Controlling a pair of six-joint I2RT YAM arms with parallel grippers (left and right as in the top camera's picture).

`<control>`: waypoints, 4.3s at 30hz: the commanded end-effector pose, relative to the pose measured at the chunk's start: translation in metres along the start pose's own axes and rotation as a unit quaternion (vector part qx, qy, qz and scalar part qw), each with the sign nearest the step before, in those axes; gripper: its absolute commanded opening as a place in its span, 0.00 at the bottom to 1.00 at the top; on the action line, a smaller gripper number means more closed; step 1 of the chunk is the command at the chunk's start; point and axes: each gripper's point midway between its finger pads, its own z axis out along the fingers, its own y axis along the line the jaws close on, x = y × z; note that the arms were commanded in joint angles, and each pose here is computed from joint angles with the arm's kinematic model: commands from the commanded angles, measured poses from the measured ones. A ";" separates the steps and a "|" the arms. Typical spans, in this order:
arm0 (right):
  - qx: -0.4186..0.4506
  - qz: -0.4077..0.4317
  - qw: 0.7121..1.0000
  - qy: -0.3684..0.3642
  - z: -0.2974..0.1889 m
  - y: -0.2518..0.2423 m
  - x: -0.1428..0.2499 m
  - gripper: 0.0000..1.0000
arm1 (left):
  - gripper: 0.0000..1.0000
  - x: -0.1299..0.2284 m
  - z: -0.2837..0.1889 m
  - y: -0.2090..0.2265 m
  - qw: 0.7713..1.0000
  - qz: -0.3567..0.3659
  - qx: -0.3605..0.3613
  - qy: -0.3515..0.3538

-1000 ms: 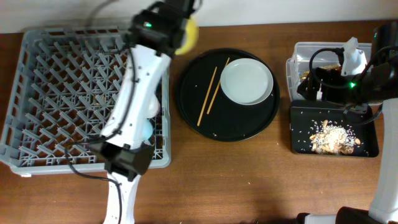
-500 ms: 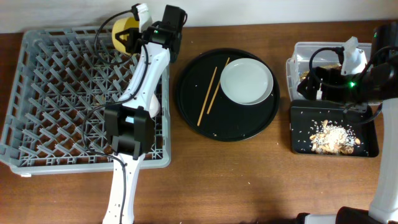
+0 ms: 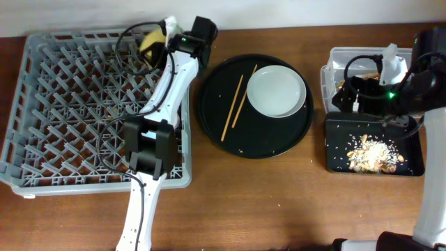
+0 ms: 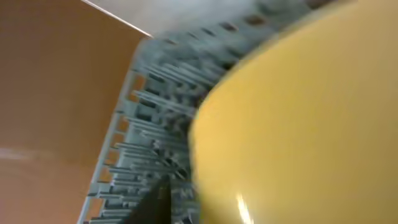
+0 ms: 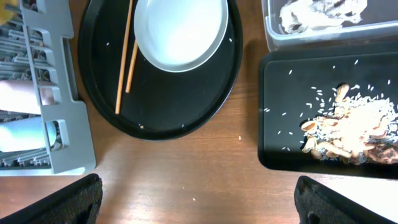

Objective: Sort waste into correct bins and load items into the dishwasher rack
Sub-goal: 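Carry the yellow bowl with the left gripper and set it in the rack, then reach the left gripper to the white plate rim and grasp it, then lift the white plate and stand it upright at the rack's back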

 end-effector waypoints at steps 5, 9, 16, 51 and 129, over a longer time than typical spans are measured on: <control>0.009 -0.003 1.000 0.002 0.003 -0.005 -0.001 0.99 | 0.63 0.031 -0.037 -0.040 0.993 0.111 0.050 0.016; 0.009 -0.003 1.000 0.002 0.003 -0.005 -0.001 0.99 | 0.69 0.031 -0.060 -0.057 0.984 0.129 0.118 0.020; 0.009 -0.003 1.000 0.002 0.003 -0.005 -0.001 0.99 | 0.82 0.003 -0.187 -0.097 0.846 0.041 0.528 0.055; 0.009 -0.002 1.000 0.003 0.003 -0.005 -0.001 0.99 | 0.25 0.112 -0.242 -0.243 0.824 0.070 0.535 0.174; 0.009 0.002 1.000 0.015 0.003 -0.005 0.006 0.98 | 0.22 -0.025 0.039 0.057 0.984 -0.099 0.147 -0.029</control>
